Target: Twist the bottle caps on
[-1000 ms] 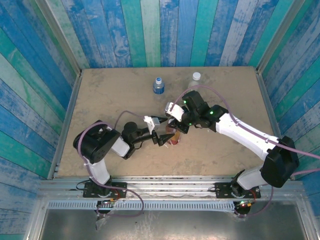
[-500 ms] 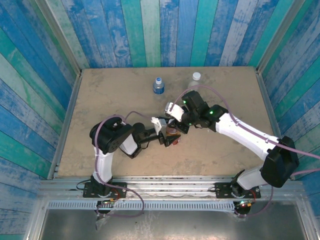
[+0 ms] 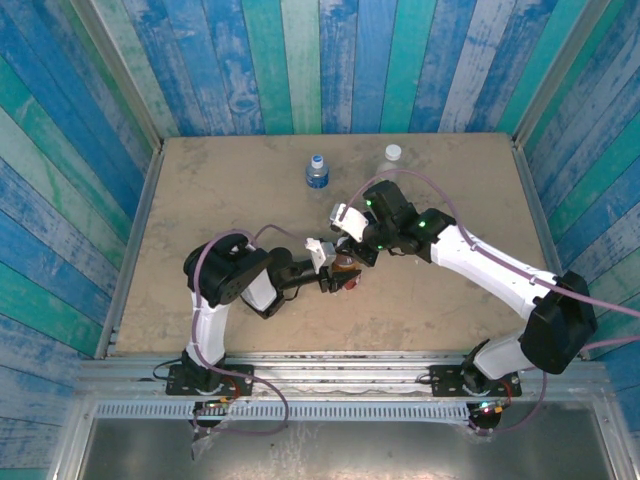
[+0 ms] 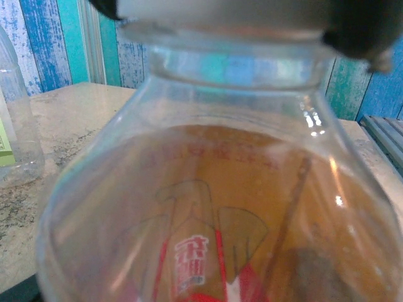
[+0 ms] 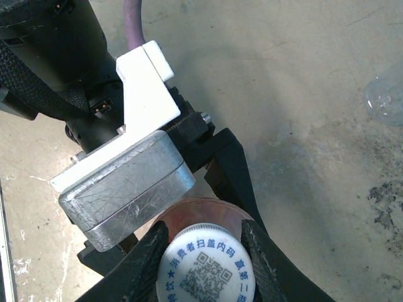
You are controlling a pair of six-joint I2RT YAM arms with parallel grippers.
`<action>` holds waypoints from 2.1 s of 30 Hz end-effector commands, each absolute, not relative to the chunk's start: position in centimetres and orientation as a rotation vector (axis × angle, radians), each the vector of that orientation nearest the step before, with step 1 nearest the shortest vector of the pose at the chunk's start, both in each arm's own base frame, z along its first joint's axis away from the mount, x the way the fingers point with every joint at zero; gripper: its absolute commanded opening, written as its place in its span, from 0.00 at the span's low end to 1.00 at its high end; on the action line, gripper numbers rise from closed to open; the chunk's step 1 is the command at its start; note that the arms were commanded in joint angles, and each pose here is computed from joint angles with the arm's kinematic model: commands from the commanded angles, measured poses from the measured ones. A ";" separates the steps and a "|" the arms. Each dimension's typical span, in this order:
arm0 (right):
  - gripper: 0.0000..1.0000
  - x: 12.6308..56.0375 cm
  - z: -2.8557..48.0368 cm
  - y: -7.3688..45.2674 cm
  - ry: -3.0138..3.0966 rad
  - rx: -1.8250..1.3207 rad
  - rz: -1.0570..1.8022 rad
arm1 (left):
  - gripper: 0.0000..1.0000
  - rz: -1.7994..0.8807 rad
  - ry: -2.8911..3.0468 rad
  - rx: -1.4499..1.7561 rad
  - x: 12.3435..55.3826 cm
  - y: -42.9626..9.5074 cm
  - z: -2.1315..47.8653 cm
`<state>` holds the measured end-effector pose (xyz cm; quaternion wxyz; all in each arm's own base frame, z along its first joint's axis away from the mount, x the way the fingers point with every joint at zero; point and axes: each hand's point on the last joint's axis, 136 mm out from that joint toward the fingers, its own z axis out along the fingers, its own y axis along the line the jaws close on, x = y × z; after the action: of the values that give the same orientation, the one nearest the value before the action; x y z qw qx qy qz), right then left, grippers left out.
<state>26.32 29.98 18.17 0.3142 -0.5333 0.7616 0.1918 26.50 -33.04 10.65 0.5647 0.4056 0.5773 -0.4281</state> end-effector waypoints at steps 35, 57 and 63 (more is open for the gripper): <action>0.54 24.2 25.2 28.7 1.915 -1.309 0.650 | 0.66 -1.031 1.294 1.131 23.4 -32.7 14.2; 0.34 22.6 25.3 28.8 1.914 -1.305 0.791 | 0.66 -1.091 1.235 1.208 21.1 -32.4 17.4; 0.30 22.5 23.8 28.5 1.957 -1.318 0.803 | 0.67 -1.111 1.211 1.198 20.8 -32.3 18.1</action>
<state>23.12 29.01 25.17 0.3435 -0.5024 0.7335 0.3027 21.44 -32.48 15.30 0.4992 0.4979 0.5440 -0.4549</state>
